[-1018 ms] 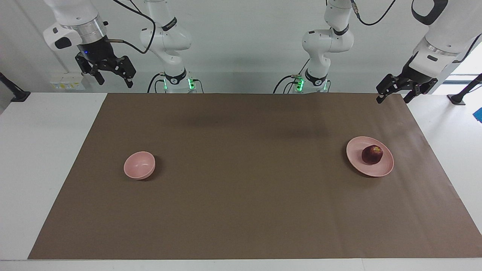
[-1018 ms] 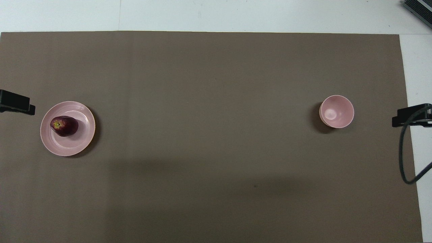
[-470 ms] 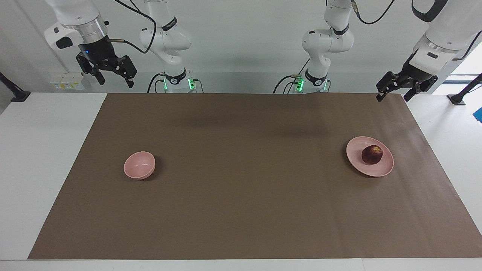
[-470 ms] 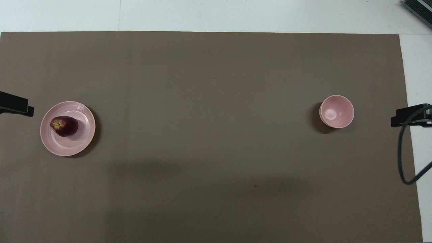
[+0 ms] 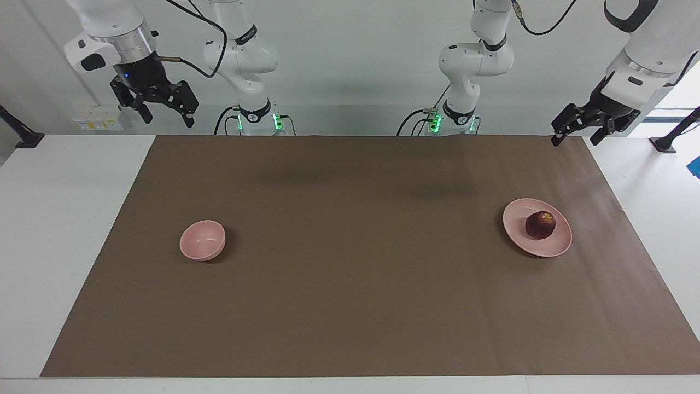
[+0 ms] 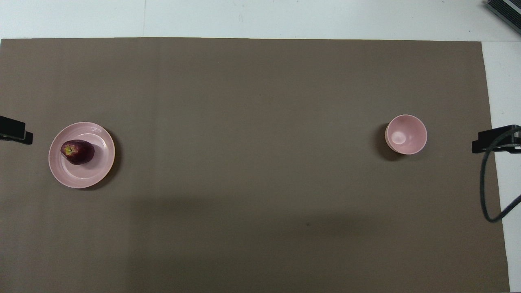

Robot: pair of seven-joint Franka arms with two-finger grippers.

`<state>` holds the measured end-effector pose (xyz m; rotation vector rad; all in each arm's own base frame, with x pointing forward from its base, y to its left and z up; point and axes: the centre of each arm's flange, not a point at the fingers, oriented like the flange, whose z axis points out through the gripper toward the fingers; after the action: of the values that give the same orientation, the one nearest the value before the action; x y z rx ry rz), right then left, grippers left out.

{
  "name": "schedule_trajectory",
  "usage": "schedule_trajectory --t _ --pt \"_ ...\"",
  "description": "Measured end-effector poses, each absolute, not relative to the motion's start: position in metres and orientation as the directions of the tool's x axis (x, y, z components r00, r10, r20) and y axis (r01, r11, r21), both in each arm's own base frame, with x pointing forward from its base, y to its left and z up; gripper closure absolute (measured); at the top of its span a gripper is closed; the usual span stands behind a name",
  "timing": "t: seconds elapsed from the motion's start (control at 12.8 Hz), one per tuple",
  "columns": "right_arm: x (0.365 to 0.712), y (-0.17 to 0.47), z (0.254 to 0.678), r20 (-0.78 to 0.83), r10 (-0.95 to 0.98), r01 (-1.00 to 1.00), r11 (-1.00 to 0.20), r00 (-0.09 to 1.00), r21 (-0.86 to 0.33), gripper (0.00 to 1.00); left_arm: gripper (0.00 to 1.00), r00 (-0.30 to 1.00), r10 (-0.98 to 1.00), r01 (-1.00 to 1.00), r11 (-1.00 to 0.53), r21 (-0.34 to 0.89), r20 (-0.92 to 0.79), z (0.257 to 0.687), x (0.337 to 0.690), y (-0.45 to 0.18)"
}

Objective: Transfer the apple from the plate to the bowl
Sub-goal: 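Lower the left gripper onto the red apple on the plate and grasp it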

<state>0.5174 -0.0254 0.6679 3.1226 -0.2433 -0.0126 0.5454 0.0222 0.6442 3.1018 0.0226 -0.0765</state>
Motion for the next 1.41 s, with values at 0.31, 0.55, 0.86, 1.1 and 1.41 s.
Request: schedule_trajectory --t 0.31,0.55,0.86,1.1,1.41 --pt "0.517 -0.039 0.668 -0.008 -0.181 -0.181 -0.983 0.984 0.009 0.00 0.00 0.996 0.065 0.067 -0.997 0.038 -0.064 0.637 0.543 0.051" --pt "0.517 -0.037 0.667 -0.010 -0.176 -0.176 -0.984 0.984 0.010 0.00 0.00 0.994 0.076 0.079 -0.996 0.039 -0.083 0.606 0.547 0.057" --pt "0.516 -0.043 0.665 -0.014 -0.187 -0.187 -0.982 0.982 0.008 0.00 0.00 0.996 0.087 0.088 -0.995 0.036 -0.033 0.540 0.559 0.060" --pt "0.516 -0.046 0.664 -0.016 -0.190 -0.190 -0.982 0.982 0.004 0.00 0.00 0.994 0.104 0.103 -0.994 0.033 0.017 0.491 0.564 0.067" --pt "0.517 -0.042 0.664 -0.017 -0.180 -0.180 -0.984 0.983 0.003 0.00 0.00 0.991 0.135 0.134 -0.991 0.027 0.015 0.420 0.557 0.082"
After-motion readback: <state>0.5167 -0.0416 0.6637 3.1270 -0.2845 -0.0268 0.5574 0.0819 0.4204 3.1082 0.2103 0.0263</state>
